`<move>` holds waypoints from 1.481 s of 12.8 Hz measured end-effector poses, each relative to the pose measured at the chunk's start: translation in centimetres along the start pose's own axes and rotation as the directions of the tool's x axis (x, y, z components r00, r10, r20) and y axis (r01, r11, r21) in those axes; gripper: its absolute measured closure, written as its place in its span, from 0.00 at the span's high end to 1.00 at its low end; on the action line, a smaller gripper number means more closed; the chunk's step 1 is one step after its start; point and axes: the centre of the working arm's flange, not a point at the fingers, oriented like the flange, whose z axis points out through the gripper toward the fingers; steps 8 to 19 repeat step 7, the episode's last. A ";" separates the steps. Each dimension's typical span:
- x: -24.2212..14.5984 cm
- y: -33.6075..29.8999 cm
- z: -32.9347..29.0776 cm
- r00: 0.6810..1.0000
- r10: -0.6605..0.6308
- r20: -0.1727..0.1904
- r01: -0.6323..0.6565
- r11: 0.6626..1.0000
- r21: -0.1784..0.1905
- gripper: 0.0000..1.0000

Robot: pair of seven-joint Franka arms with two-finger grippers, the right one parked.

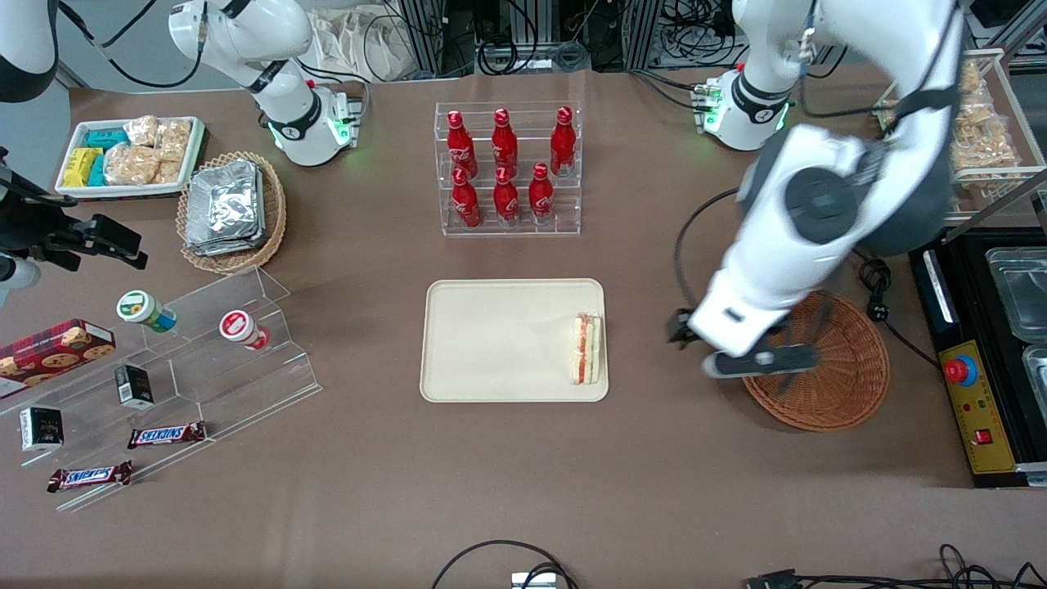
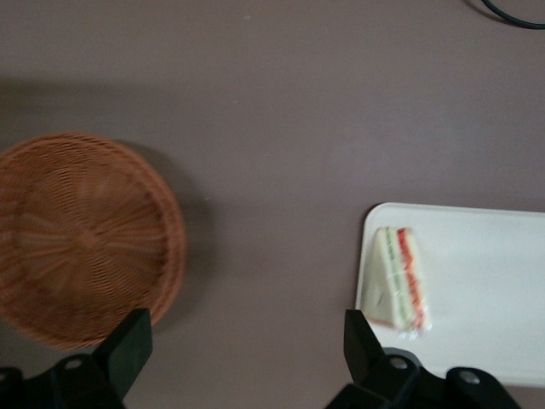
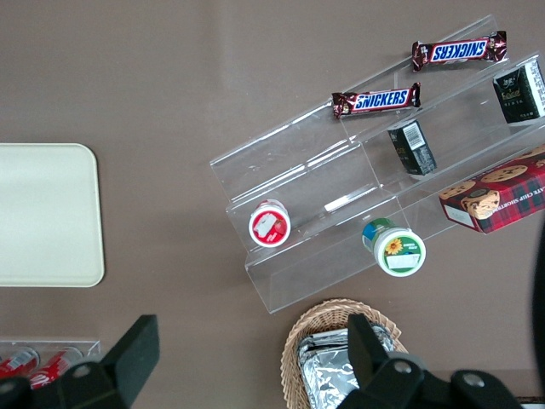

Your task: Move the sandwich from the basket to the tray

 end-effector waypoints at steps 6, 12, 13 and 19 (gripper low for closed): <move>-5.9 -12.1 -8.9 0.998 -0.034 0.046 0.032 0.999 0.030 1.00; -6.7 -12.4 -9.8 0.998 -0.032 0.048 0.030 0.999 0.033 1.00; -6.7 -12.4 -9.8 0.998 -0.032 0.048 0.030 0.999 0.033 1.00; -6.7 -12.4 -9.8 0.998 -0.032 0.048 0.030 0.999 0.033 1.00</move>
